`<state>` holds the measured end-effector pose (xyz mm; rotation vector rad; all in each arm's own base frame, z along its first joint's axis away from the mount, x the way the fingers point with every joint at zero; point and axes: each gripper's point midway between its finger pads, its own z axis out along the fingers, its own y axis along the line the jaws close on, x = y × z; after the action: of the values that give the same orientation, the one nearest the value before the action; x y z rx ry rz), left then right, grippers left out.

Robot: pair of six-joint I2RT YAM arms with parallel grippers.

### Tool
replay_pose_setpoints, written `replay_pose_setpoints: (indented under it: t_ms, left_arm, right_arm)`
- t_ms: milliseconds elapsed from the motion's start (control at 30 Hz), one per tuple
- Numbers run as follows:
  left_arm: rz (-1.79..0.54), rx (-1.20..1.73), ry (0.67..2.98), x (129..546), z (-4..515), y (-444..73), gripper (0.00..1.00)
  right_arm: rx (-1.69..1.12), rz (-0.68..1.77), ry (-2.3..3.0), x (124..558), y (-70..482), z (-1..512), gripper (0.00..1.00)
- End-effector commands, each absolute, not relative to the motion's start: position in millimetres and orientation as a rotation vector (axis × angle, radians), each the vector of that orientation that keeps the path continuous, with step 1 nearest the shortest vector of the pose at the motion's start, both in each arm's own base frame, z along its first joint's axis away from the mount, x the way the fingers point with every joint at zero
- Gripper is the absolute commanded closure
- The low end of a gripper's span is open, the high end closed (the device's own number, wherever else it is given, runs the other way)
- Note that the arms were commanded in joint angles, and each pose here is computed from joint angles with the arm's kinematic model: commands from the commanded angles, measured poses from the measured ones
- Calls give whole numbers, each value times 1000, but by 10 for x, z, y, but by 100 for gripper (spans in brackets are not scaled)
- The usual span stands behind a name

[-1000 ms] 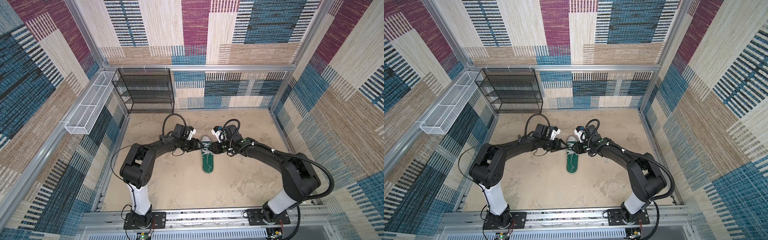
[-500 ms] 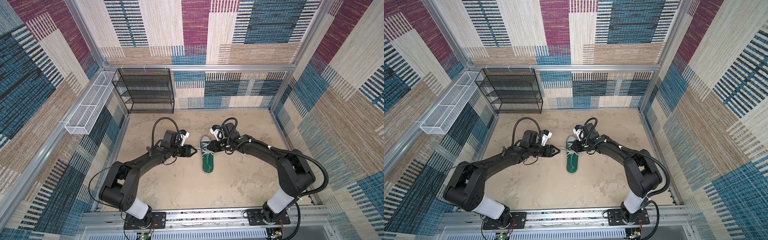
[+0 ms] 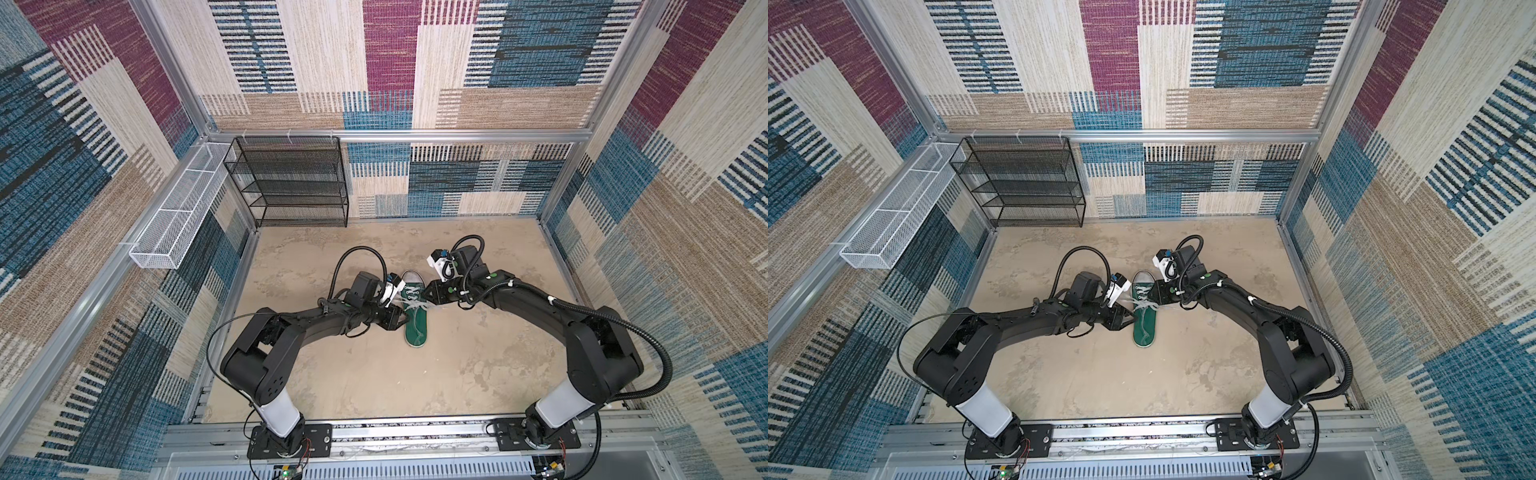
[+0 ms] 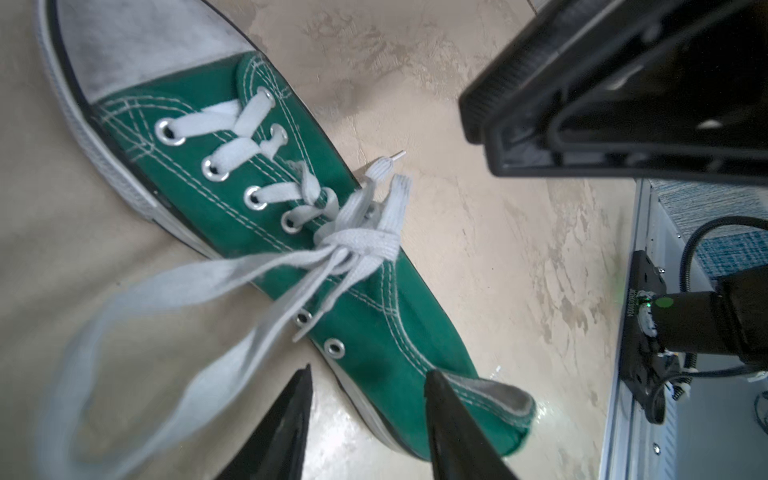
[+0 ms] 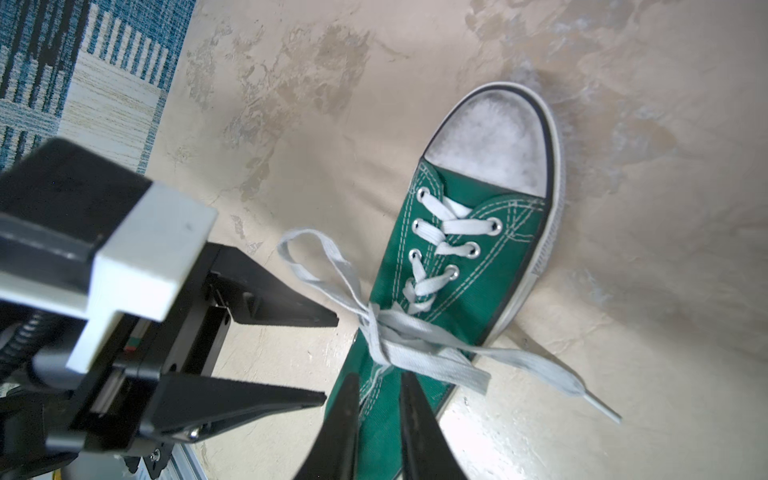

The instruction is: Tie the shoes

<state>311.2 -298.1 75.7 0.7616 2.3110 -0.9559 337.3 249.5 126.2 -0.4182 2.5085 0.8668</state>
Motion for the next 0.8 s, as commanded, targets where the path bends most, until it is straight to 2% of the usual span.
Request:
replay_pose_setpoints:
  t_ms: [0,200,333,667,767]
  left_arm:
    - [-923,800,2233,3278,831,-3058,52]
    - [-916,821,2225,3352,827,-3101,53]
    - [-932,839,2240,3375,785,-3147,61]
    - [-928,844,2247,3397,762,-3159,96]
    - [-927,842,2248,3366,773,-3137,100]
  right_arm:
    - [-422,876,2498,3357,2450,1278,78]
    - [-419,893,2511,3350,2440,1223,79]
    - [-421,906,2516,3359,2460,1216,80]
    - [-423,937,2513,3406,2504,1249,80]
    - [-425,981,2508,3399,2562,1262,81]
